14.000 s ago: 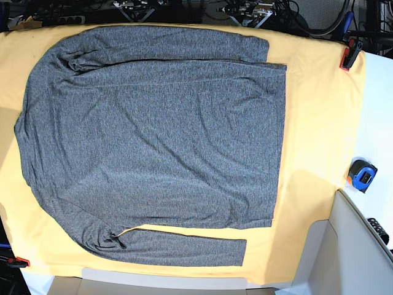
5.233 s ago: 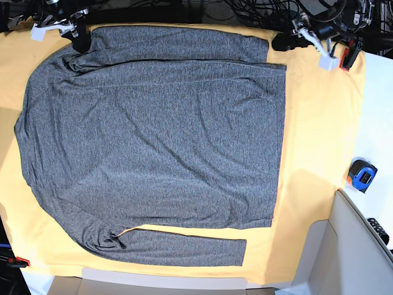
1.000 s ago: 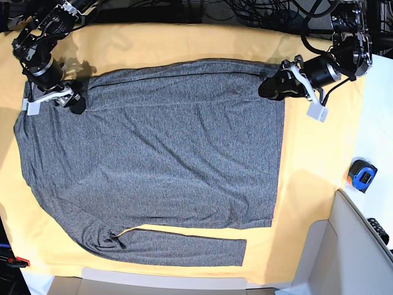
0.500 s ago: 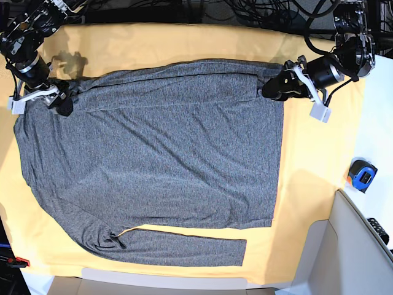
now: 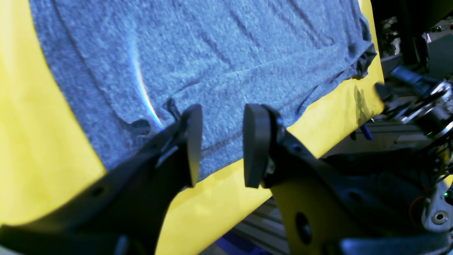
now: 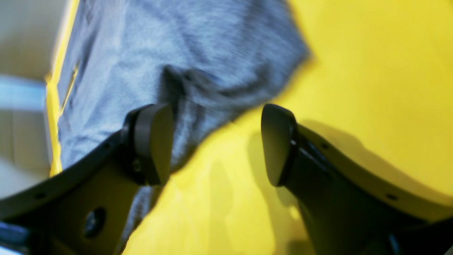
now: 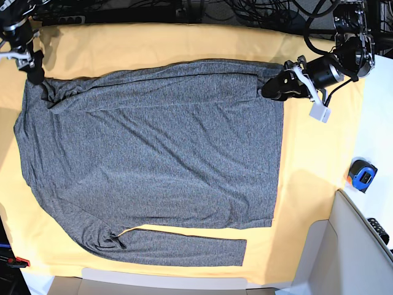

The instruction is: Fold the T-shirt properly

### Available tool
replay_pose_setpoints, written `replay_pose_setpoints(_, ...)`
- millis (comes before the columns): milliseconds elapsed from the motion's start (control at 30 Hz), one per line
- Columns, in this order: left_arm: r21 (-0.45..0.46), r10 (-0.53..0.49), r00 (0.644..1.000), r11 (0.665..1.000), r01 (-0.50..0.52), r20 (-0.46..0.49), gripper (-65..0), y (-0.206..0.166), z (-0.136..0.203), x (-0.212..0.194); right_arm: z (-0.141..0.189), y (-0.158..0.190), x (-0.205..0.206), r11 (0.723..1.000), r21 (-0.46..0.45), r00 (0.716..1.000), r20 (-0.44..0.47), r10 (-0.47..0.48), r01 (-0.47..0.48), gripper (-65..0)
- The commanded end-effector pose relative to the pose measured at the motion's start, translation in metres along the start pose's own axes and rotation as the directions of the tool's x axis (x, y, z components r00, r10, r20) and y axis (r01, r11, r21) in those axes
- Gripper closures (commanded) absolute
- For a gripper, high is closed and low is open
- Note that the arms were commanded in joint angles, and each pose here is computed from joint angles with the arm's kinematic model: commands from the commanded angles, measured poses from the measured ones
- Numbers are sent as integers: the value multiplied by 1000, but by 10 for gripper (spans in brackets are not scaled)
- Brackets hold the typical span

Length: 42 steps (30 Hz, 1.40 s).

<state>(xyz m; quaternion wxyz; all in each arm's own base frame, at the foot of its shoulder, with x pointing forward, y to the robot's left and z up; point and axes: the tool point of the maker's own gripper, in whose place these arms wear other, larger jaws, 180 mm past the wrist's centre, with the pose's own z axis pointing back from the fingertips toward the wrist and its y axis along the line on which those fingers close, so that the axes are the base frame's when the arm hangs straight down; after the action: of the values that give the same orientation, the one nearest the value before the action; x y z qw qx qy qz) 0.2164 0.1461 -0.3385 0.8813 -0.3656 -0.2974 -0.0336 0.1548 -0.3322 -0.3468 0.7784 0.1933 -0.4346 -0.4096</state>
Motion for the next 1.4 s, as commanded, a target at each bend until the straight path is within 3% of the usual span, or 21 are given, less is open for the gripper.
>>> replay_pose_setpoints(0, -11, -21, 999, 1000, 21, 25, -198, -4, 4, 10, 2, 3, 11, 1000, 24, 999, 43, 0, -1, -391)
replay_pose_setpoints(333, -12, -20, 1000, 1000, 20, 21, -198, -4, 4, 8, -31, -13, -10, 972, 86, 975, 17, -222, 220, -391)
replay_pose_setpoints(500, -12, -20, 1000, 1000, 20, 21, -198, -4, 4, 8, -38, -18, -9, 935, 75, 937, 18, -348, 345, -391)
replay_pose_setpoints(767, -10, -12, 1000, 1000, 12, 12, -198, -4, 5, 3, -41, -21, -3, 915, 66, 914, 59, -402, 399, -391)
replay_pose_setpoints(900, -11, -13, 1000, 1000, 14, 12, -198, -4, 5, 4, -42, -31, -7, 869, 10, 867, 68, -494, 495, -391)
replay_pose_setpoints(1167, -11, -12, 1000, 1000, 13, 9, -198, -4, 5, 3, -36, -37, -24, 727, -68, 729, 105, -676, 684, -388)
replay_pose_setpoints(1300, -12, -13, 1000, 1000, 13, 11, -198, -5, 5, 3, -26, -31, -28, 714, -102, 720, 141, -680, 693, -388)
replay_pose_setpoints(1367, -12, -13, 1000, 1000, 13, 11, -198, -5, 5, 3, -22, -30, -22, 727, -112, 735, 160, -659, 677, -388)
